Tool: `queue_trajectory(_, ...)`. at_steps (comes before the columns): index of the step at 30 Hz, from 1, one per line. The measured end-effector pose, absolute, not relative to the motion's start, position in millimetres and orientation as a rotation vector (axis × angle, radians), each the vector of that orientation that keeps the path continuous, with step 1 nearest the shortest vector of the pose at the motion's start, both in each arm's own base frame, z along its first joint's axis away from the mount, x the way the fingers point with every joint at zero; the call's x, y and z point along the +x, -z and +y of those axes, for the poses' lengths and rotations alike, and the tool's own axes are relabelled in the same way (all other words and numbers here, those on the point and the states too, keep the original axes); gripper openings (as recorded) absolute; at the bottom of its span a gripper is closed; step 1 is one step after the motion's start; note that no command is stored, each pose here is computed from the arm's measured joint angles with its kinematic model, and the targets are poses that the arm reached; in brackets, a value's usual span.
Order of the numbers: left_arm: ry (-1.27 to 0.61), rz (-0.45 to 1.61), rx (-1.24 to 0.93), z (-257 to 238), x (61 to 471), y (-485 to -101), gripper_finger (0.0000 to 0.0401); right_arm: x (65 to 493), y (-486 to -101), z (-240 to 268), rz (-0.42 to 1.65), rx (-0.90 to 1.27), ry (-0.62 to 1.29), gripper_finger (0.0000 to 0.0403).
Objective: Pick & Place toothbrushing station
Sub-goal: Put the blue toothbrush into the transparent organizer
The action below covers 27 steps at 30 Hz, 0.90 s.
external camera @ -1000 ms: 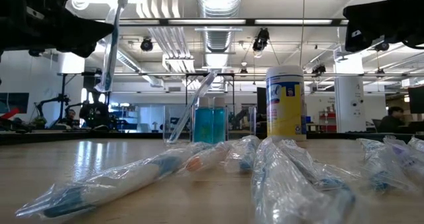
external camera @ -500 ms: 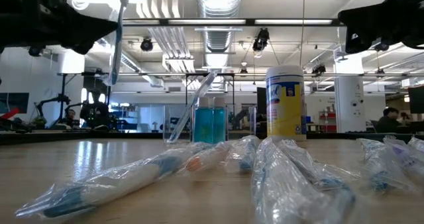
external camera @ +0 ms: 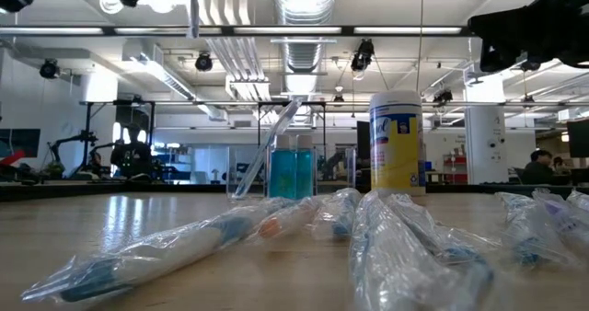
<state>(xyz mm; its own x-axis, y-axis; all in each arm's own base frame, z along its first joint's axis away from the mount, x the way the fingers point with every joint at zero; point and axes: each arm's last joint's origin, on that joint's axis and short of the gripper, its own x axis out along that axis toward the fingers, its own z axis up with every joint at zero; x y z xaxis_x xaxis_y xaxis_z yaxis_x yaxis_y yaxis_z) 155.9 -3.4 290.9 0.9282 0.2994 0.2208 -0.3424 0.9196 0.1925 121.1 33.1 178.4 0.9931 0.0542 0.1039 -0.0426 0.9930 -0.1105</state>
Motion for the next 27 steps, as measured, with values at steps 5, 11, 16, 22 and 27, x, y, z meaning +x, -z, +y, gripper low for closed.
queue_trajectory(5,-0.387,-0.156,0.239,5.8,185.1,-310.9,0.0001,121.1,-178.4,33.1,-0.108,-0.152,-0.046,0.0008)
queue_trajectory(11,-0.326,-0.146,0.186,21.9,225.1,-317.1,0.0001,121.0,-178.6,33.0,-0.111,-0.18,-0.044,0.0008)
queue_trajectory(16,-0.33,-0.047,0.13,38.0,252.2,-290.5,0.0001,121.0,-179.0,33.0,-0.115,-0.18,-0.044,0.0008)
queue_trajectory(22,-0.351,-0.005,0.064,45.4,267.5,-249.6,0.0001,121.0,-179.0,32.6,-0.113,-0.178,-0.029,0.0008)
queue_trajectory(27,-0.372,-0.002,0.048,45.9,268.5,-225.8,0.0001,121.0,-179.0,32.5,-0.113,-0.174,-0.025,0.0008)
